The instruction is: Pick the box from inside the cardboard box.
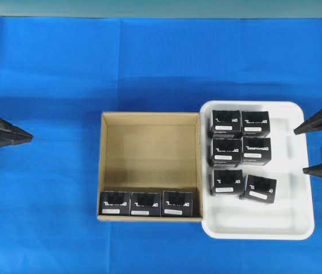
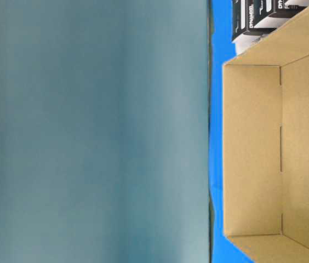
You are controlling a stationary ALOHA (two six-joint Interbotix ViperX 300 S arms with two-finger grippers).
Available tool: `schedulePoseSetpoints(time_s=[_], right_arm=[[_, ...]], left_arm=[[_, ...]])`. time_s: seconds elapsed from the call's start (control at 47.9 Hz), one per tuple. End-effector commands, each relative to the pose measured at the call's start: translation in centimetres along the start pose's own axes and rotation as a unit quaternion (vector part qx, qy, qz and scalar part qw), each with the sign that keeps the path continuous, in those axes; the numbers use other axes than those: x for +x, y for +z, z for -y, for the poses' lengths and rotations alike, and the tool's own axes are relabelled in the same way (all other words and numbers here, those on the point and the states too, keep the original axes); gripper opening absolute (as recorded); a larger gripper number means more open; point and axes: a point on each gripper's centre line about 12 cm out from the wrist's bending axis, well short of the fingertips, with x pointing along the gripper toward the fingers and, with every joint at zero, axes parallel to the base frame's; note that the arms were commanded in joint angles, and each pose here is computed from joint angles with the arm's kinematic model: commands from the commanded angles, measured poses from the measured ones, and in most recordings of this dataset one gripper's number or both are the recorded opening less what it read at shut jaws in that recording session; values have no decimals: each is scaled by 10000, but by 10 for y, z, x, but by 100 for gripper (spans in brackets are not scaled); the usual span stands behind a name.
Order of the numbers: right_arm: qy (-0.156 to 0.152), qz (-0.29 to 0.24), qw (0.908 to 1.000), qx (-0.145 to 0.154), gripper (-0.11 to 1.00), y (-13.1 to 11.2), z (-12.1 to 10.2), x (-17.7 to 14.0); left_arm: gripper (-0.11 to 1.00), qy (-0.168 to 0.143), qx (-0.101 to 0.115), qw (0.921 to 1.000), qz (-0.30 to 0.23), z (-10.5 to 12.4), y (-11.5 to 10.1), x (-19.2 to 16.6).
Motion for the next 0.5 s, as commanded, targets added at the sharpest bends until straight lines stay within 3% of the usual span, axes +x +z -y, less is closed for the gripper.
schedulePoseSetpoints(time_s=[0.0, 0.481], right_arm=[[4, 54, 10000, 8, 96, 2, 0, -1], [23, 35, 10000, 3, 96, -3, 0, -9]], left_arm=[[-6, -4, 1, 9998, 176, 0, 13, -1], [-6, -7, -7, 9995, 330, 0, 17, -1]])
